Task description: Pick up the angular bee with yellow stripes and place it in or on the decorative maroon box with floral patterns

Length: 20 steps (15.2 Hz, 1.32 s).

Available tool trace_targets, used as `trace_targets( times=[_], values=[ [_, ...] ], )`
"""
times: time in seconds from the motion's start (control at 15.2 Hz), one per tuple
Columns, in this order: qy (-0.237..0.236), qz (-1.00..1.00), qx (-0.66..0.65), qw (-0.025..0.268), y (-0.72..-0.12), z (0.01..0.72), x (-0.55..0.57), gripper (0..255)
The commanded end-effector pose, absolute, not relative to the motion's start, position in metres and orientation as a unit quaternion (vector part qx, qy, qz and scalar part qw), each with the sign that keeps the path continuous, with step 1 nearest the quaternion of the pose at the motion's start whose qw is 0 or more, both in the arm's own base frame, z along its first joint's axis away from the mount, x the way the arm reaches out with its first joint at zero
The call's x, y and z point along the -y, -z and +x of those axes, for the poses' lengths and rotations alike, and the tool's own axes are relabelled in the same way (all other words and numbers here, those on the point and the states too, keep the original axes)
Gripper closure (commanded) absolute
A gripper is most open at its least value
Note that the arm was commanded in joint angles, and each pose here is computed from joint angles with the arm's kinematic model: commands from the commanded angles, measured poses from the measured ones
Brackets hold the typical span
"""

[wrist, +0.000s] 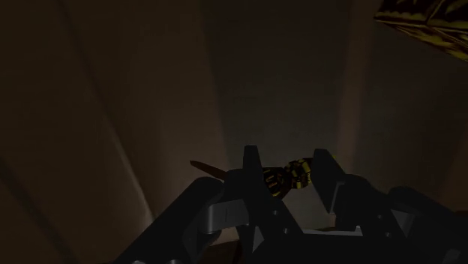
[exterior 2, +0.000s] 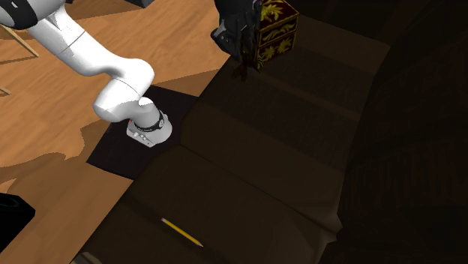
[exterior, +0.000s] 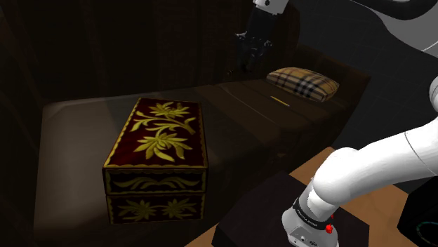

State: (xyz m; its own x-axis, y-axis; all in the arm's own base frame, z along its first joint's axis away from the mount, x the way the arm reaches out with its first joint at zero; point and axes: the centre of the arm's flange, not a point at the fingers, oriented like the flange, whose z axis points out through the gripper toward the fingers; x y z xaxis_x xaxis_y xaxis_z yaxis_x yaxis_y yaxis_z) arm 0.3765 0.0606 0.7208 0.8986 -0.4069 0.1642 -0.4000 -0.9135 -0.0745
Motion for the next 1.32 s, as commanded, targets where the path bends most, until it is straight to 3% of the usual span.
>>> trace_targets(
  times=[0.0,1.25],
  values=[
    [0.088,-0.974,-0.208,0.02,-0.72,0.372,-0.088,255],
    [0.088,-0.974,-0.208,0.02,-0.718,0.331,-0.335,255]
  ],
)
